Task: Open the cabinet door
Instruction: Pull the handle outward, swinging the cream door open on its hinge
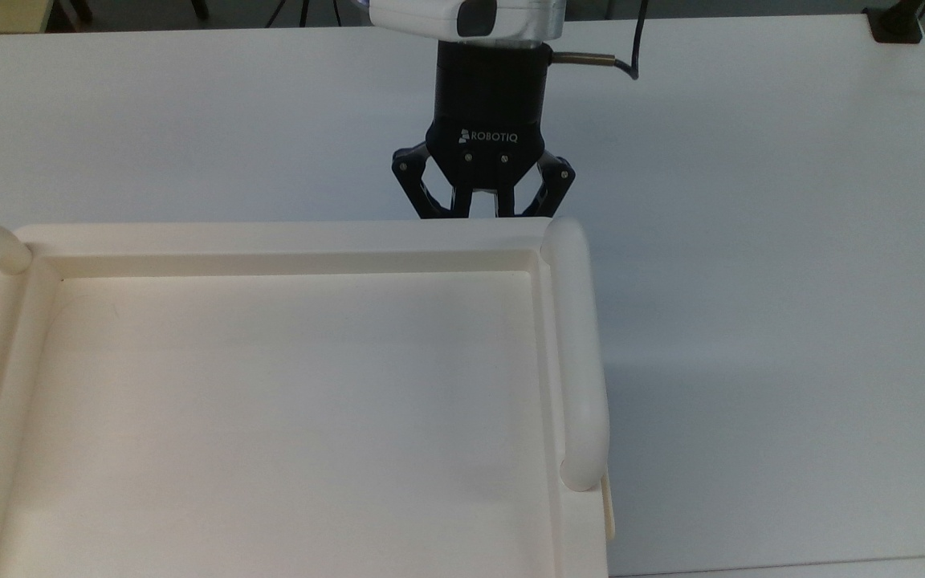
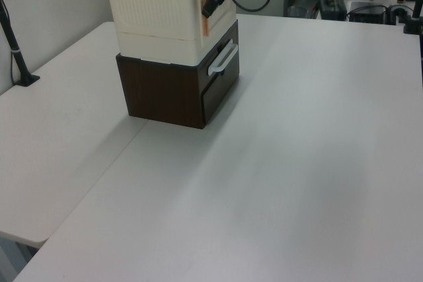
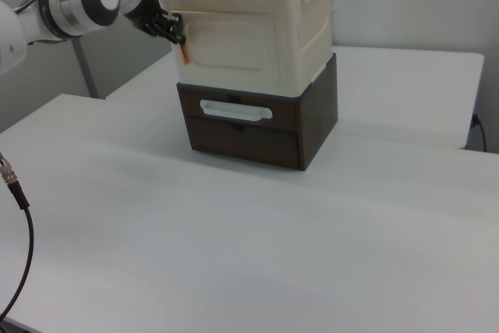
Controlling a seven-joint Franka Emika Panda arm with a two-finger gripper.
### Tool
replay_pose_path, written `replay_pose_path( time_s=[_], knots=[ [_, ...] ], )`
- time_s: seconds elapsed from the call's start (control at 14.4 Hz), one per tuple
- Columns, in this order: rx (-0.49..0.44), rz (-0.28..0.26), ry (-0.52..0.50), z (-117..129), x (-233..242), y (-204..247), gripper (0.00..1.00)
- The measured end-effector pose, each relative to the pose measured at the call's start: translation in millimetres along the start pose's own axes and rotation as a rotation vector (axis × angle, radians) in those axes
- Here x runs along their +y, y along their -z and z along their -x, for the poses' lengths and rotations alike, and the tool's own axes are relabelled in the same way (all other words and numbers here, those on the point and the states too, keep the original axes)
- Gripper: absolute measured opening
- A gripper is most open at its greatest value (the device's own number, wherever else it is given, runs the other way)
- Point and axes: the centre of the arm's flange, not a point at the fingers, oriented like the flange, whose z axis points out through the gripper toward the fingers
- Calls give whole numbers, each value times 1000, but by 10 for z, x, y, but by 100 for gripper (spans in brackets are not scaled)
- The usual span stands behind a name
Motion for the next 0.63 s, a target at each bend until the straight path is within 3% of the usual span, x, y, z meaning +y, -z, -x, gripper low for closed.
replay_pose_path(
  time_s=[0.14, 0.35, 0.63],
  knots=[
    [-68, 14, -1, 46, 3, 106, 18],
    [-252, 47, -35, 211, 164, 271, 28],
    [-405, 87, -47, 359, 407, 595, 68]
  ],
)
